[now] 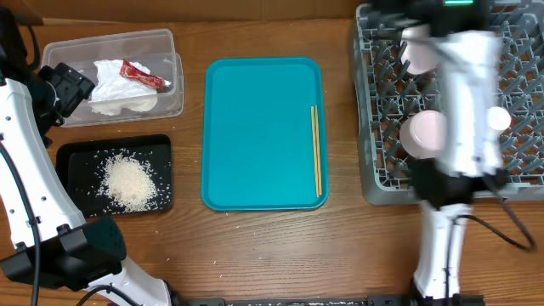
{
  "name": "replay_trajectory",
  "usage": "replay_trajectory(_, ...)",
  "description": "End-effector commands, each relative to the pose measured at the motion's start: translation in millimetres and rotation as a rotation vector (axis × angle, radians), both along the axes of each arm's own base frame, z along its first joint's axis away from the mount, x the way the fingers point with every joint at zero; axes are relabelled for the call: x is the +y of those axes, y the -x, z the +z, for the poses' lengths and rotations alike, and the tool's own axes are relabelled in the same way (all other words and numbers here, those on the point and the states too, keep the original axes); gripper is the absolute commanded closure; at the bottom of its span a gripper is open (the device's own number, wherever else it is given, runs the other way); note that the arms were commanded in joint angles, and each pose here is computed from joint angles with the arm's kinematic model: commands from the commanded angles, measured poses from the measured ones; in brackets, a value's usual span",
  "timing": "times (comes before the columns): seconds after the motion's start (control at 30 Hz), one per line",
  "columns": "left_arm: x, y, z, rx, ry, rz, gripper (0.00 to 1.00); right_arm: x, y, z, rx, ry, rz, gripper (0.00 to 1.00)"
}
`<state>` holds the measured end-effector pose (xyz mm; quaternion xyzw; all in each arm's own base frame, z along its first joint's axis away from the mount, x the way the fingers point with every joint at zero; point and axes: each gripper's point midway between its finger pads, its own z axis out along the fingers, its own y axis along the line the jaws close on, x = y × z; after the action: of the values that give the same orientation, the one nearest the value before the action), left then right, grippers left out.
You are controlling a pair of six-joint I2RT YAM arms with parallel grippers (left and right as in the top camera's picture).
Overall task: Sort waste into correct bins and load items into the dishwasher
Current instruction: 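Carry the saucer to the rack and place it in the back row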
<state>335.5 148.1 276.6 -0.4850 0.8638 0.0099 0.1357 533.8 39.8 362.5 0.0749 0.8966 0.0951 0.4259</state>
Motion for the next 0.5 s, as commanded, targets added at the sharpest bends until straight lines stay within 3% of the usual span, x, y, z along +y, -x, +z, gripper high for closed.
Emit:
replay_trajectory(0.0, 0.5, -0.4, -0.8, 0.005, -0.003, -0.015, 0.0, -54.8, 22.4, 34.9, -0.053, -0.266, 0.067, 0.96)
replay_trajectory(0.23, 0.6, -0.5, -0.9, 0.005, -0.003, -0.015, 0.0, -154.2, 32.3, 0.5, 0.002, -0.631, 0.111, 0.96)
replay_trajectory(0.47, 0.5, -0.4, -0.8, 0.005, -0.003, -0.015, 0.0, -174.3, 16.3, -61.6, 0.038, -0.92, 0.218, 0.96)
